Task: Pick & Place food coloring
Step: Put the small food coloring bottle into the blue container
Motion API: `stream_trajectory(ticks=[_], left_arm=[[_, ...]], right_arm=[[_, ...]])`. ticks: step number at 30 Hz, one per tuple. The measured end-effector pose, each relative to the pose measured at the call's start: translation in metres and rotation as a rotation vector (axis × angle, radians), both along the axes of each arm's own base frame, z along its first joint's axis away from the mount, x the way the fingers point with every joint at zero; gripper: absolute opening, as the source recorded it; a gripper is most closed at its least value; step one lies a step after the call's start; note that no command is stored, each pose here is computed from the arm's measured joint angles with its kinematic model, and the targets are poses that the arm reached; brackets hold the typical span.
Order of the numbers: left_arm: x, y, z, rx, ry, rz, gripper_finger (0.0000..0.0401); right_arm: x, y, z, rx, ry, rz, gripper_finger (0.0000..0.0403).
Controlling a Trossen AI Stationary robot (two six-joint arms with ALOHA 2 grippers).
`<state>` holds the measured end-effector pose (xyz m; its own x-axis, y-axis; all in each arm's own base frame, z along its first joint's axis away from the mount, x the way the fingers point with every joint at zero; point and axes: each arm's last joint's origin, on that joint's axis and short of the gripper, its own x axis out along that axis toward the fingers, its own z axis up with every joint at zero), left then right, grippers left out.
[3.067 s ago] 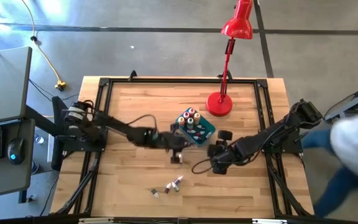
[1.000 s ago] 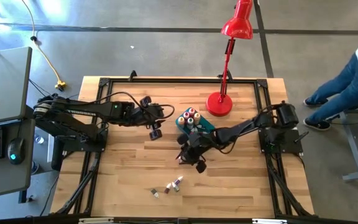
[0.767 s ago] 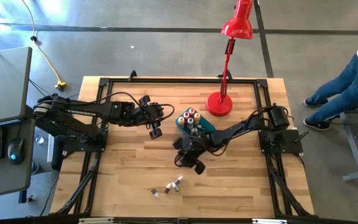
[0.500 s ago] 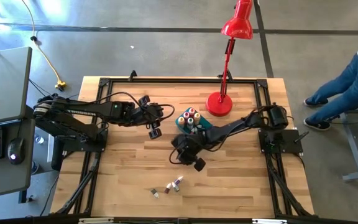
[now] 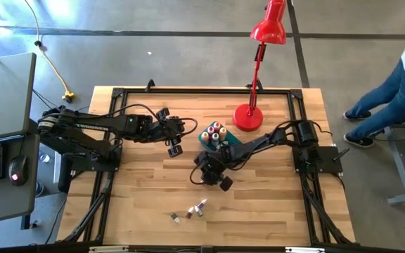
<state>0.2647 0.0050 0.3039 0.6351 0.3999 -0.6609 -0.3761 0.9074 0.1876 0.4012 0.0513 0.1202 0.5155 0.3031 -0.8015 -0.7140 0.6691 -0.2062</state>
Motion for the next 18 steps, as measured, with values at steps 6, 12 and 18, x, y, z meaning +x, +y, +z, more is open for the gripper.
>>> stream_trajectory(ticks=[6,12,18], left_arm=[[0.0,0.0,0.0,0.0,0.007,0.0,0.0131],[-0.001,0.0,-0.001,0.0,0.015,-0.001,0.0131],[-0.002,0.0,-0.002,0.0,0.029,-0.001,0.0131]], right_arm=[[0.0,0.0,-0.007,0.034,0.042,-0.055,0.0098],[-0.001,0.0,0.002,0.027,0.026,-0.064,0.0066],[-0.011,0.0,0.034,0.043,0.019,-0.127,0.0081]])
